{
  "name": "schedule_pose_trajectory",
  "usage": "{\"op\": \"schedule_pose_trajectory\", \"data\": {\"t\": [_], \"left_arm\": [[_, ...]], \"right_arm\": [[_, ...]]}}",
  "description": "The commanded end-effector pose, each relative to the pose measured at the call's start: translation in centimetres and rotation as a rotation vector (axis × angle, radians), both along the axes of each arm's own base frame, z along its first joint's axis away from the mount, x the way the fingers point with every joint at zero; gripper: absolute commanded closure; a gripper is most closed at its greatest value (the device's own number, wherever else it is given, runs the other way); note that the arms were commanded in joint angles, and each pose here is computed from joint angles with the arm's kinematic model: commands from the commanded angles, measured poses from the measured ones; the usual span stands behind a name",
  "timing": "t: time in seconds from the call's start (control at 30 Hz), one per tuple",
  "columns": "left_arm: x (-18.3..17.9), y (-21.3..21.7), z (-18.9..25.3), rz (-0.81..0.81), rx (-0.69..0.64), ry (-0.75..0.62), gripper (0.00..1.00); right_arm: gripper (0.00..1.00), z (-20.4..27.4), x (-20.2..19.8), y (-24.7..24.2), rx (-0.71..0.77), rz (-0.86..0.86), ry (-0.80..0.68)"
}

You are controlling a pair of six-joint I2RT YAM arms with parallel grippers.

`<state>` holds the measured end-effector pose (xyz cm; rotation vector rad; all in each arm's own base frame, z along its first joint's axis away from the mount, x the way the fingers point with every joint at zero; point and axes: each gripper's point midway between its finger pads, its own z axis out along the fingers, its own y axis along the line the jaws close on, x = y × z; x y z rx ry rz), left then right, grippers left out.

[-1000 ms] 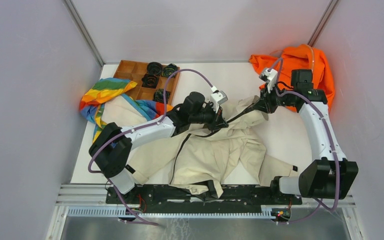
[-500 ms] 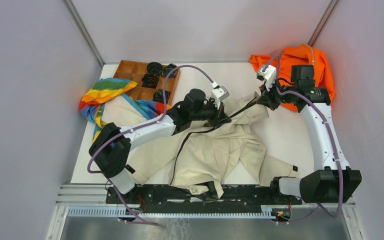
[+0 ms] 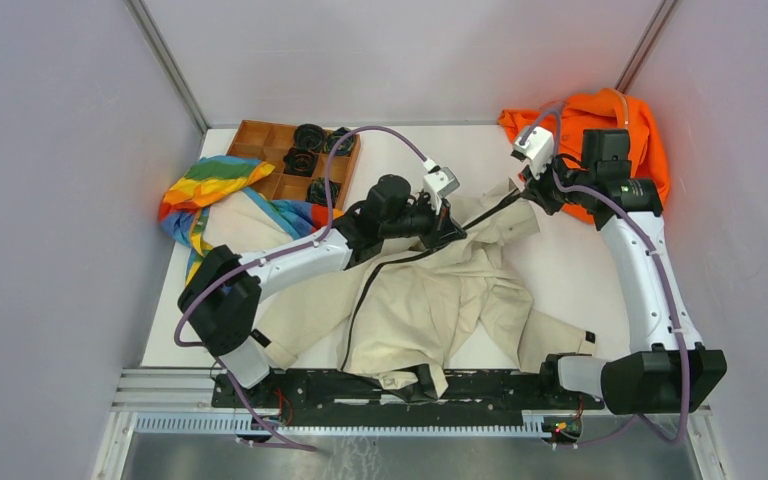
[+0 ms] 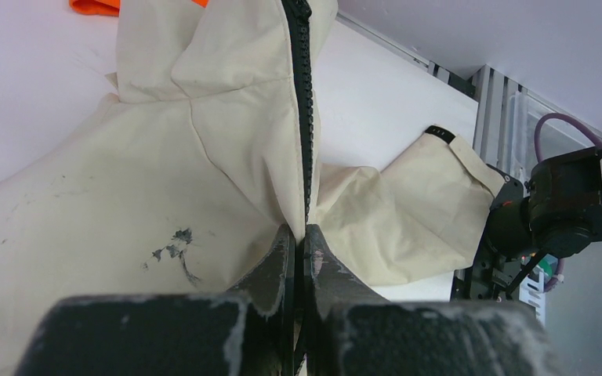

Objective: Zip up the jacket
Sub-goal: Adjust the zipper on the jacket.

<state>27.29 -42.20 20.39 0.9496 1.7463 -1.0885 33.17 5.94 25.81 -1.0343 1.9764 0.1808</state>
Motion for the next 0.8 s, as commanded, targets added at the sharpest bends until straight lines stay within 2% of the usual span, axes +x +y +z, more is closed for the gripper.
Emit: {"op": "schedule_pose_trajectory", "data": {"t": [0.0, 0.53, 0.63, 0.77], "left_arm": [[-1.8, 1.9, -2.6, -0.009, 0.097, 0.139, 0.98], [-2.8, 2.3, -3.9, -0.041, 0.121, 0.176, 0.98], [-2.8, 2.1, -4.0, -0.046, 0.124, 0.188, 0.98], [-2.8, 1.9, -3.9, -0.058, 0.120, 0.197, 0.98]], "right_arm": [[1.00, 7.4, 5.0, -8.6, -0.289, -0.304, -0.366], [1.00, 10.5, 6.0, -11.0, -0.339, -0.403, -0.461], [1.00, 11.1, 5.9, -10.3, -0.307, -0.369, -0.468], [1.00, 10.5, 5.0, -6.6, -0.151, -0.222, -0.438]]}}
